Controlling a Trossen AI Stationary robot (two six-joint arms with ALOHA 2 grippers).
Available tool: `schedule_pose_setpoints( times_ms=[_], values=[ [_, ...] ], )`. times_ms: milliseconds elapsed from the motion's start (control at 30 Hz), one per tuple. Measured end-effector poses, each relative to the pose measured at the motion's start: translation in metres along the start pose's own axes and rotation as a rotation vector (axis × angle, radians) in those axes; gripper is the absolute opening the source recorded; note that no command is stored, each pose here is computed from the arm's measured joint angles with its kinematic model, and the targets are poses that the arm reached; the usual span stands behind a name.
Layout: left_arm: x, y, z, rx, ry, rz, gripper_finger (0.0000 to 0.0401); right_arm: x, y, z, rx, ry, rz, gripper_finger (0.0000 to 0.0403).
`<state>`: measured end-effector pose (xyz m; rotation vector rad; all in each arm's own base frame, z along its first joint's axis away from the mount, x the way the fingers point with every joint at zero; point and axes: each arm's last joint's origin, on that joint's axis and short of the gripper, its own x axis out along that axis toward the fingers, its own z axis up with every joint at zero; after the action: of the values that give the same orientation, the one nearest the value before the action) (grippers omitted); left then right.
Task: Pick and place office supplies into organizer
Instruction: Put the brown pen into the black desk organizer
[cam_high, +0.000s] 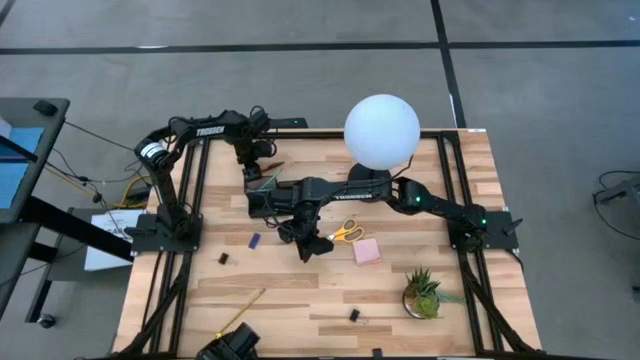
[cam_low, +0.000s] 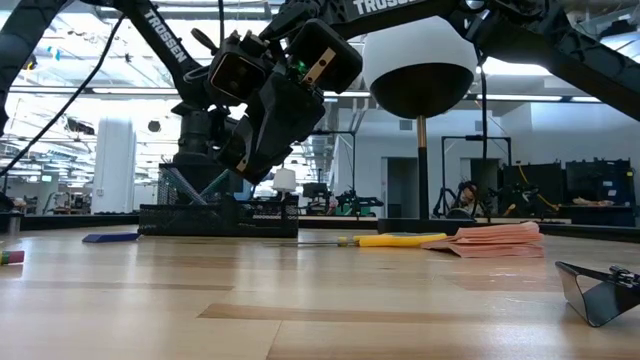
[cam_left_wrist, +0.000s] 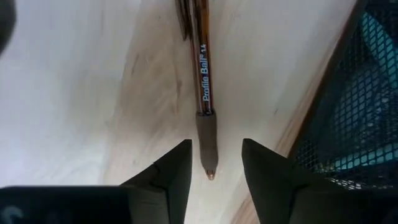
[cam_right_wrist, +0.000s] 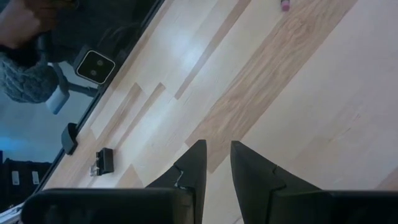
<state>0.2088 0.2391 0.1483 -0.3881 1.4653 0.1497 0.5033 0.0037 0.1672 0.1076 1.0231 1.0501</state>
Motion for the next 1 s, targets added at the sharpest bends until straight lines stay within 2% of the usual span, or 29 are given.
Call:
schedule_pose_setpoints(
  times_ms=[100, 267, 667, 1000],
  values=[
    [-0.001, -0.002, 0.001, -0.008, 0.003, -0.041, 0.0123, -0.001, -0.001, -0.001, -0.001, -0.002, -0.002, 0.0066],
    [-0.008, 0.002, 0.006, -0.028, 0.007, 0.026, 0.0126, -0.003, -0.002, -0.002, -0.015, -0.002, -0.003, 0.0066],
    [-0.011, 0.007, 0.006, 0.074, -0.02, 0.025, 0.0147, -0.005, -0.003, -0.003, -0.001, -0.001, -0.002, 0.0066],
    [-0.024, 0.03, -0.001, 0.033, -0.069, 0.041, 0.0148, -0.005, -0.002, -0.004, 0.007, 0.004, 0.002, 0.0066]
  ],
)
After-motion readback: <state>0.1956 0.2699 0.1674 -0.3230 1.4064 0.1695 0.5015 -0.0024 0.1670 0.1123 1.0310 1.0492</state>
